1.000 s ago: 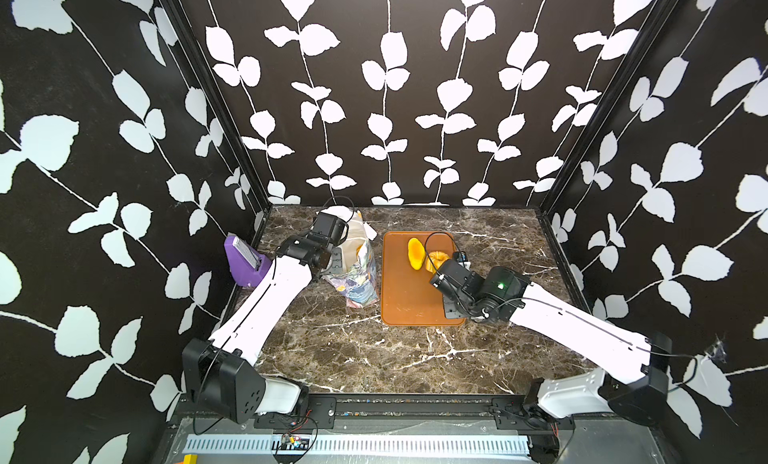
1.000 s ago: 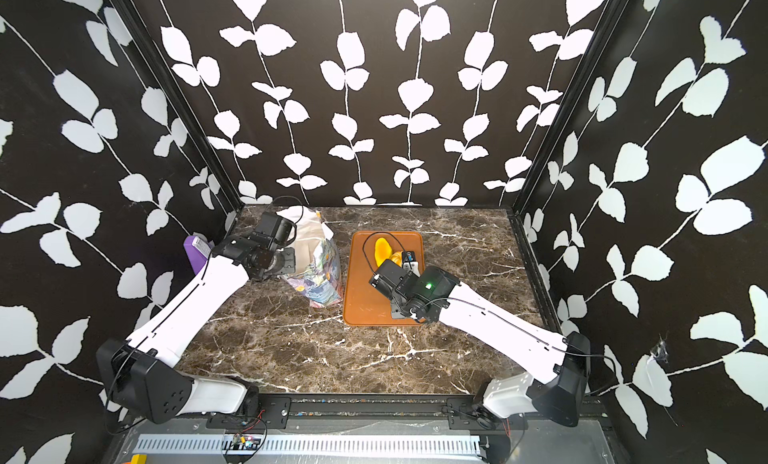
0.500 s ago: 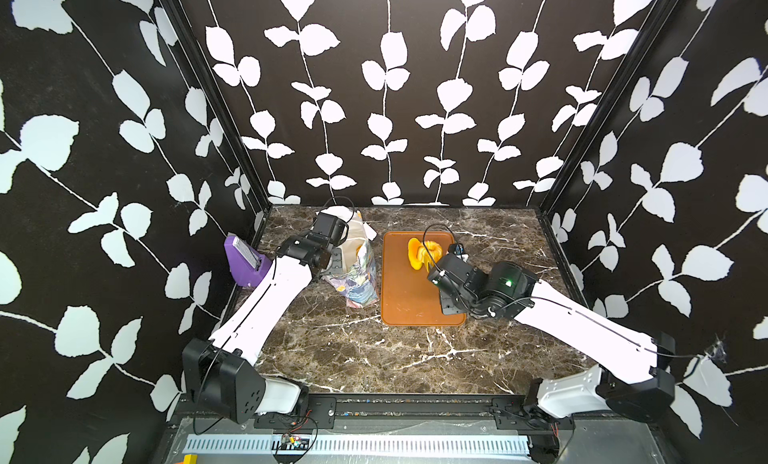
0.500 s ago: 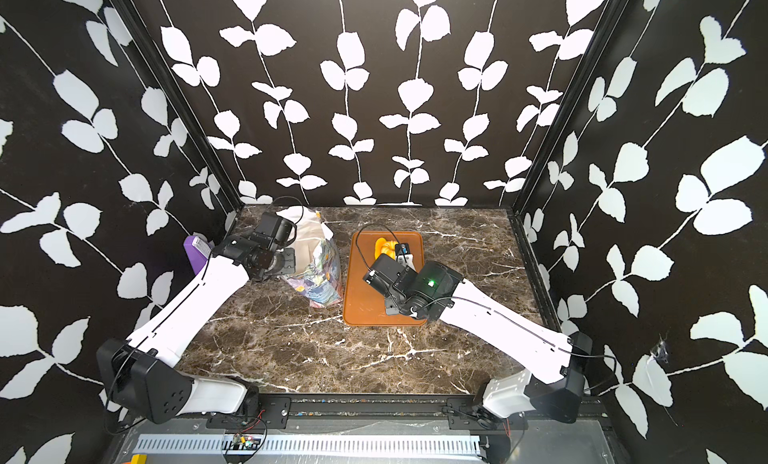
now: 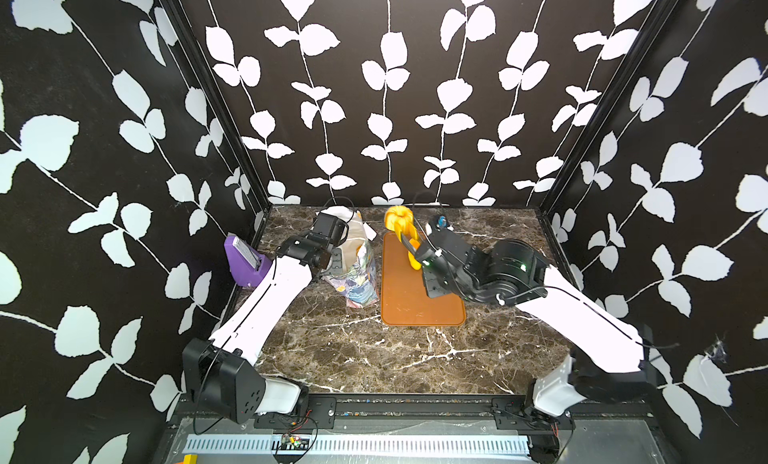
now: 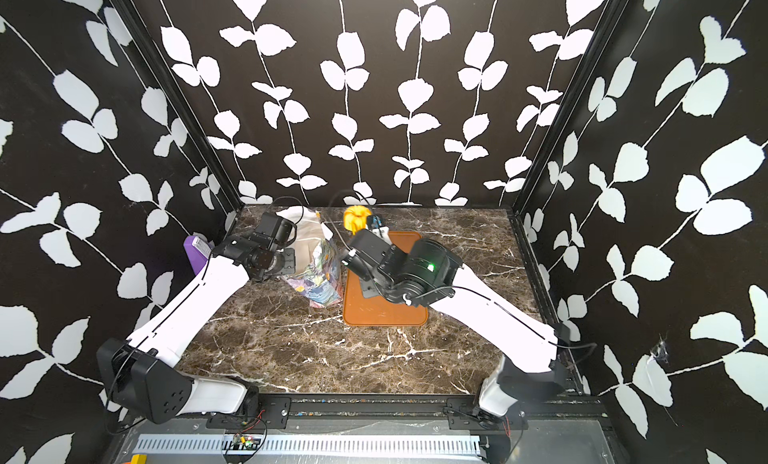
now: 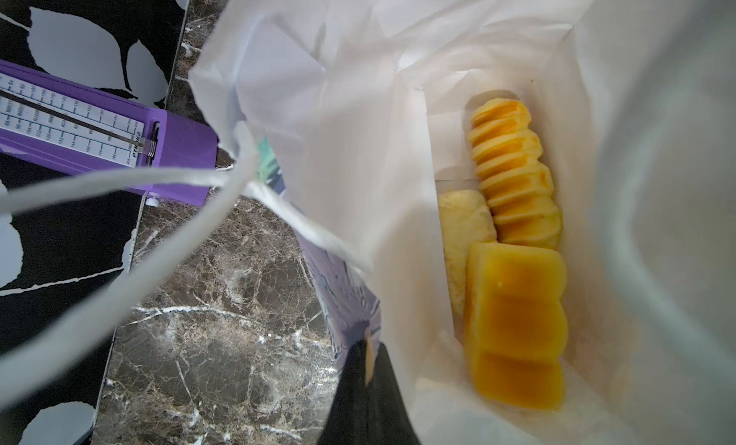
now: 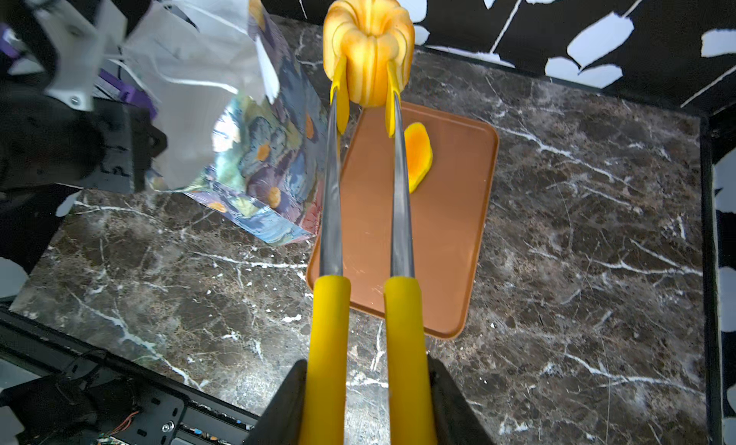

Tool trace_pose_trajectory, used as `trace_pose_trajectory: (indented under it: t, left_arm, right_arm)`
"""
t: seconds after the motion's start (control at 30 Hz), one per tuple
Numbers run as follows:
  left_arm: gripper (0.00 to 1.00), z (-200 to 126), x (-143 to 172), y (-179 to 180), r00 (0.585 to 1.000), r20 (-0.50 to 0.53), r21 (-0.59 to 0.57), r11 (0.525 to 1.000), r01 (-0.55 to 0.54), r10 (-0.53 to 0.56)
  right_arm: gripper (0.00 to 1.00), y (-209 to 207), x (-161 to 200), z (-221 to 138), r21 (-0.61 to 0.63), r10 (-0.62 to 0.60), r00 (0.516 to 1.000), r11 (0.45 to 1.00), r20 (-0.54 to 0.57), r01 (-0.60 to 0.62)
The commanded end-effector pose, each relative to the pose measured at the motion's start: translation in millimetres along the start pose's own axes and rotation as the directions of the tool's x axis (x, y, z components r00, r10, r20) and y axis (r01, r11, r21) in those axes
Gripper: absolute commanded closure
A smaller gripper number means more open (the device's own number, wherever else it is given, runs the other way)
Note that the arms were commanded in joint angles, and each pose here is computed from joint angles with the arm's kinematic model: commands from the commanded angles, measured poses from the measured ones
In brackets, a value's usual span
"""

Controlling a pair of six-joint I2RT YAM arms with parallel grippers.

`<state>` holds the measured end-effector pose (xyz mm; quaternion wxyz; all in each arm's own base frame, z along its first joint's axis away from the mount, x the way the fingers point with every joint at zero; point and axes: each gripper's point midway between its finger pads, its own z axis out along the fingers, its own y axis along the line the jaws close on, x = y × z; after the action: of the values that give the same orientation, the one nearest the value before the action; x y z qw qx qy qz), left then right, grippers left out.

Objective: Pack bread into a paper bag
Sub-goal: Place the fake bread in the paper bag.

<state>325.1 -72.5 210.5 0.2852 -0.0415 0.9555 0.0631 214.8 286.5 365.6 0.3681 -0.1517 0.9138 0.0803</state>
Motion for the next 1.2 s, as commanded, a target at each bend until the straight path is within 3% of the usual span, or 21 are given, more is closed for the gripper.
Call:
trace_pose_trajectory:
  t: [0.0, 0.2, 0.57, 1.17]
  left_arm:
    - [1.00, -0.5, 9.4, 1.7, 1.000, -0.021, 0.006, 1.000, -0.007, 0.007]
    - [1.00, 0.1, 10.9, 1.2, 1.000, -0.024, 0.008, 1.000, -0.006, 0.006]
    - [1.00, -1.3, 7.5, 0.5, 1.000, -0.018, 0.010, 1.000, -0.009, 0.009]
    - [1.00, -4.4, 6.0, 2.0, 1.000, -0.013, 0.007, 1.000, -0.012, 0.012]
  right_arm:
    - [1.00, 10.5, -27.7, -17.0, 0.000, -0.055, 0.994, 0.998, 0.090, 0.055]
    - [1.00, 40.5, -43.4, -26.4, -0.061, -0.094, 0.987, 0.993, 0.127, 0.102]
    - [1.00, 65.1, -36.6, -35.6, -0.153, -0.096, 0.984, 0.981, 0.149, 0.119]
    - [1.00, 87.8, -20.5, -24.4, -0.186, -0.117, 0.987, 0.973, 0.110, 0.136]
